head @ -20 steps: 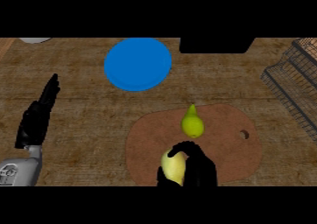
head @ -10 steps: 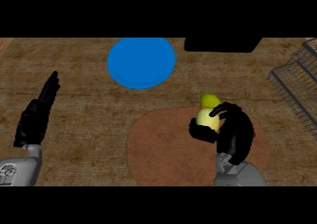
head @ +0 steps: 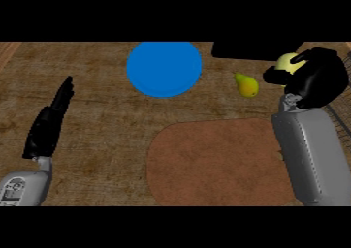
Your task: Pick the lemon from the cutting board and place it in the tiered basket
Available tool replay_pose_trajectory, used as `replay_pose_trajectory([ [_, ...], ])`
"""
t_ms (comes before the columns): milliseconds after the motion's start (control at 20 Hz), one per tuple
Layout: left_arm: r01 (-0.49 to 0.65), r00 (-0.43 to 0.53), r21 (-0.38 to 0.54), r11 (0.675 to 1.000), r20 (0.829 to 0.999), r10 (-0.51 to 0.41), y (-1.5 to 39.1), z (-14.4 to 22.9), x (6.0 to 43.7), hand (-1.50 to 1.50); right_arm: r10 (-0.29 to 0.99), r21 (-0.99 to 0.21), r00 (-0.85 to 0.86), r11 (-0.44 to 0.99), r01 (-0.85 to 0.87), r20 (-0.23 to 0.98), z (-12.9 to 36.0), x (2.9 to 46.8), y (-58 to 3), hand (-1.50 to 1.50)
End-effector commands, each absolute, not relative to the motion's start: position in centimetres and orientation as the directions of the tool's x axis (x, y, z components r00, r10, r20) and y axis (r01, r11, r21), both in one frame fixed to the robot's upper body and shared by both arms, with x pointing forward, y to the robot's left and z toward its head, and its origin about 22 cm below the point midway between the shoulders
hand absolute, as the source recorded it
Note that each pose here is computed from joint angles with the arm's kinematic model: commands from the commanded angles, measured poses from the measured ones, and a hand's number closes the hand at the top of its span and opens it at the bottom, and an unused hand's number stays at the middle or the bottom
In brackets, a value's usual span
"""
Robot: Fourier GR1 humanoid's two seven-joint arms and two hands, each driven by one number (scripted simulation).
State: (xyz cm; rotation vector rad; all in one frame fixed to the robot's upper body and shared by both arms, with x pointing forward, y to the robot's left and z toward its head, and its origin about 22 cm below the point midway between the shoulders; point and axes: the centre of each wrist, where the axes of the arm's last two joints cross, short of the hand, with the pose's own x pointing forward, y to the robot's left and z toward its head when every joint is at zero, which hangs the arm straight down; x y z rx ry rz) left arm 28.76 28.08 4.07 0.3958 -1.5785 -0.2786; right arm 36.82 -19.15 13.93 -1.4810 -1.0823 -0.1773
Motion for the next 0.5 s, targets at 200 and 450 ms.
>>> replay_pose_trajectory([
  [200, -0.063, -0.019, 0.418, 0.906, 0.907, -0.42, 28.1, 3.6, 28.7, 0.0, 0.312, -0.772, 0.782, -0.186, 0.607, 0.54, 23.6, 42.4, -21.6, 1.5],
  [450, -0.082, 0.006, 0.416, 0.906, 0.909, -0.417, 29.5, 4.7, 29.8, 0.0, 0.29, -0.802, 0.801, -0.149, 0.579, 0.524, 29.0, 44.3, -21.4, 1.5],
])
